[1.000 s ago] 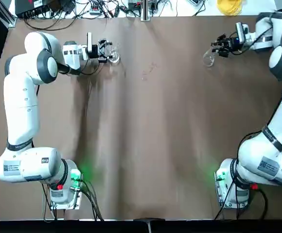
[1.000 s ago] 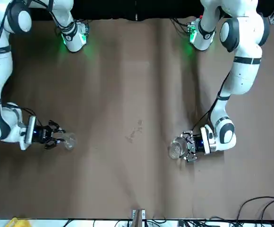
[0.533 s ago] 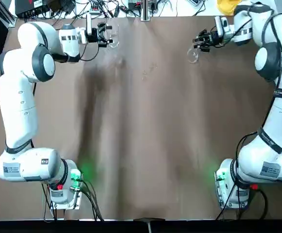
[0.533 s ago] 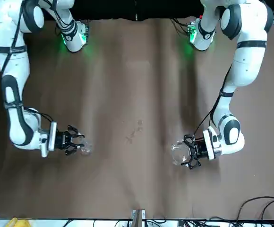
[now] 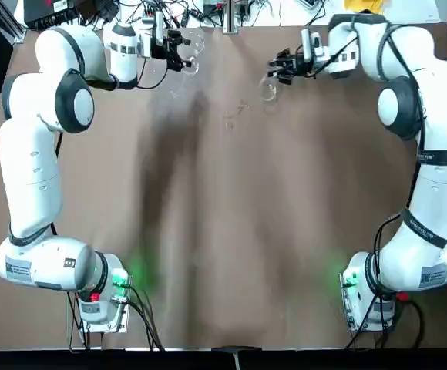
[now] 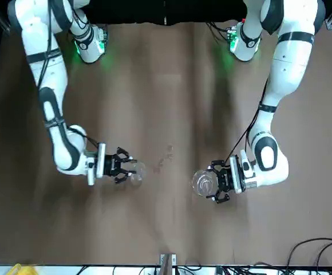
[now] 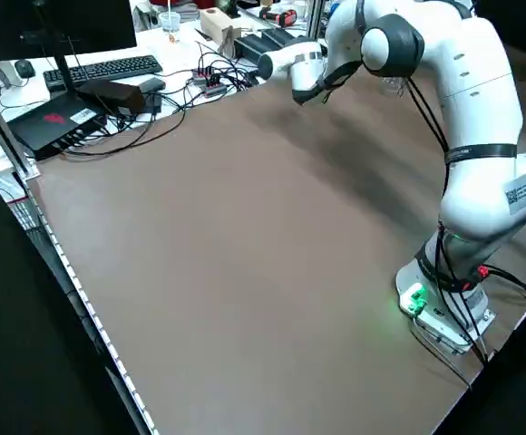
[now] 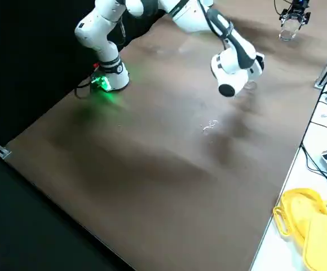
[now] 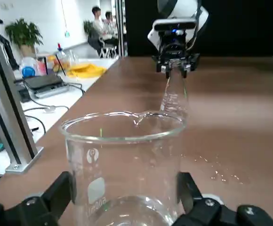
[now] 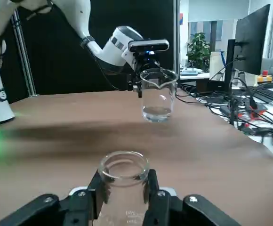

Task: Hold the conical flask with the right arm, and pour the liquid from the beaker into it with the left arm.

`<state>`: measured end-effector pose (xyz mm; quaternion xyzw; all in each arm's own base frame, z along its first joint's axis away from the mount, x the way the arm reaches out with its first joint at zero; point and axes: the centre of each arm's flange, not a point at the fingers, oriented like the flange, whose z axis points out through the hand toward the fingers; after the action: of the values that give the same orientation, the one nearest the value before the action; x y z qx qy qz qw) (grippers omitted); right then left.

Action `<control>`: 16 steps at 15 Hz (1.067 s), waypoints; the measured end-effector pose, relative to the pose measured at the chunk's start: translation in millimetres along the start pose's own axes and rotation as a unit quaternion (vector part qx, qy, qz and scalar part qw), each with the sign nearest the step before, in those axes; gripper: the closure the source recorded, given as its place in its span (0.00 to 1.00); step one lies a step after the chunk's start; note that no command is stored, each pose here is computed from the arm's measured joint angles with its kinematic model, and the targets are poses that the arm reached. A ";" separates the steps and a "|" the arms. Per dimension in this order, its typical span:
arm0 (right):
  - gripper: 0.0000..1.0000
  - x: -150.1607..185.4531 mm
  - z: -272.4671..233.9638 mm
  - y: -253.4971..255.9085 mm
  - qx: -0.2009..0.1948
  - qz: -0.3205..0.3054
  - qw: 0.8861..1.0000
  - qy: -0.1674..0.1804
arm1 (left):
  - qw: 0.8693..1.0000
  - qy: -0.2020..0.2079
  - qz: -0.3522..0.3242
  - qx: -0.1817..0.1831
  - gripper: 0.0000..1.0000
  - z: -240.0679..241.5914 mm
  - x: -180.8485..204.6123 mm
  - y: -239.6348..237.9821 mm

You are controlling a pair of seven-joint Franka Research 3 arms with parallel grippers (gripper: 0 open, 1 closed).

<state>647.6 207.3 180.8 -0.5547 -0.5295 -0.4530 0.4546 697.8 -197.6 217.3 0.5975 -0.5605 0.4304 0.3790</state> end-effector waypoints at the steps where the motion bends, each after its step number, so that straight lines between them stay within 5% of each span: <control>1: 0.61 4.5 16.6 -3.7 -0.005 0.001 1.000 -0.005 | 1.000 -0.010 -0.002 -0.003 0.04 5.4 5.6 1.7; 9: 0.61 28.9 133.0 -46.5 -0.061 0.047 0.997 -0.020 | 0.997 -0.079 -0.003 -0.014 0.04 27.6 39.5 9.4; 16: 0.61 25.1 143.2 -53.4 -0.087 0.046 0.995 -0.023 | 0.992 -0.125 0.013 -0.029 0.04 30.5 64.9 12.4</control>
<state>598.1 354.0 181.6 -0.6261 -0.4726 -0.4634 0.4122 688.3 -249.5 267.5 0.6281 -0.6237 0.3408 0.3168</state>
